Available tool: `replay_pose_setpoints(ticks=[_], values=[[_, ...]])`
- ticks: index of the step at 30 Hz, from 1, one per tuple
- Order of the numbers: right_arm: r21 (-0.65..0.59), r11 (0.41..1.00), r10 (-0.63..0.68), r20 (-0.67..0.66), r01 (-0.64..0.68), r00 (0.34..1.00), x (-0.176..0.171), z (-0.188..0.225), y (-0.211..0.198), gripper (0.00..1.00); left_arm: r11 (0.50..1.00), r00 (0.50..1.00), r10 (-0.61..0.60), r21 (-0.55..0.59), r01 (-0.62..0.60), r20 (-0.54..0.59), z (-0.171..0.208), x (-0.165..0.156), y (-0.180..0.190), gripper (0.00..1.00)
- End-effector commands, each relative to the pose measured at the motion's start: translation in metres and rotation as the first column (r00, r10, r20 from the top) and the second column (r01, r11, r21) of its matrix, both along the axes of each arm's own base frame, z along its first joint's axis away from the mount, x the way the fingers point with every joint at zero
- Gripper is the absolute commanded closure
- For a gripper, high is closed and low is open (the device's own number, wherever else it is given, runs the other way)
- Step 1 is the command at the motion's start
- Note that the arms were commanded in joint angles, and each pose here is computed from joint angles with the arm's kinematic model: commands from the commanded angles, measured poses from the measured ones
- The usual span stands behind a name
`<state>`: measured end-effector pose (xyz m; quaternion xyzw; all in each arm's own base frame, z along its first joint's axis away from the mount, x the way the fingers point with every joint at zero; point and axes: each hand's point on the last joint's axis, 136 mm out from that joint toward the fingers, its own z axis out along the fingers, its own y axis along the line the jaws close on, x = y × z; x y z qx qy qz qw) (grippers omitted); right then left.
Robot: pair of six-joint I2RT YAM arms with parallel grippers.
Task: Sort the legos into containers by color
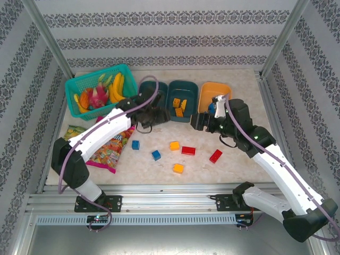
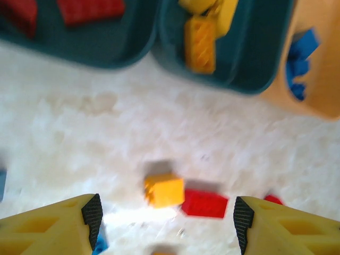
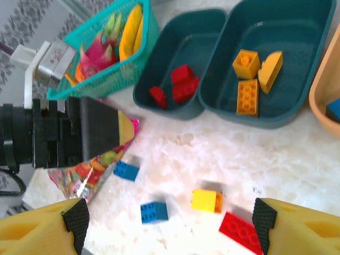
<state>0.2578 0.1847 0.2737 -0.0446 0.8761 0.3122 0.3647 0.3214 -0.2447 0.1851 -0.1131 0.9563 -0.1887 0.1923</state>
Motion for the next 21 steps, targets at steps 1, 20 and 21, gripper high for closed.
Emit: replay_pose_setpoints(ticks=[1,20,21], values=[[-0.105,0.994,0.005,-0.053,-0.01,0.999,-0.009,-0.034,0.0,0.18,0.997,0.998,0.044,-0.065,-0.041,0.043,0.013,-0.02,0.004,0.31],[-0.358,0.931,-0.018,-0.232,-0.068,0.973,-0.011,-0.124,0.028,0.23,0.993,0.988,0.103,-0.072,-0.096,0.113,0.007,-0.087,0.067,0.34],[-0.367,0.928,-0.029,-0.238,-0.062,0.971,-0.011,-0.127,0.026,0.23,0.993,0.989,0.1,-0.074,-0.092,0.11,0.006,-0.087,0.066,0.34]])
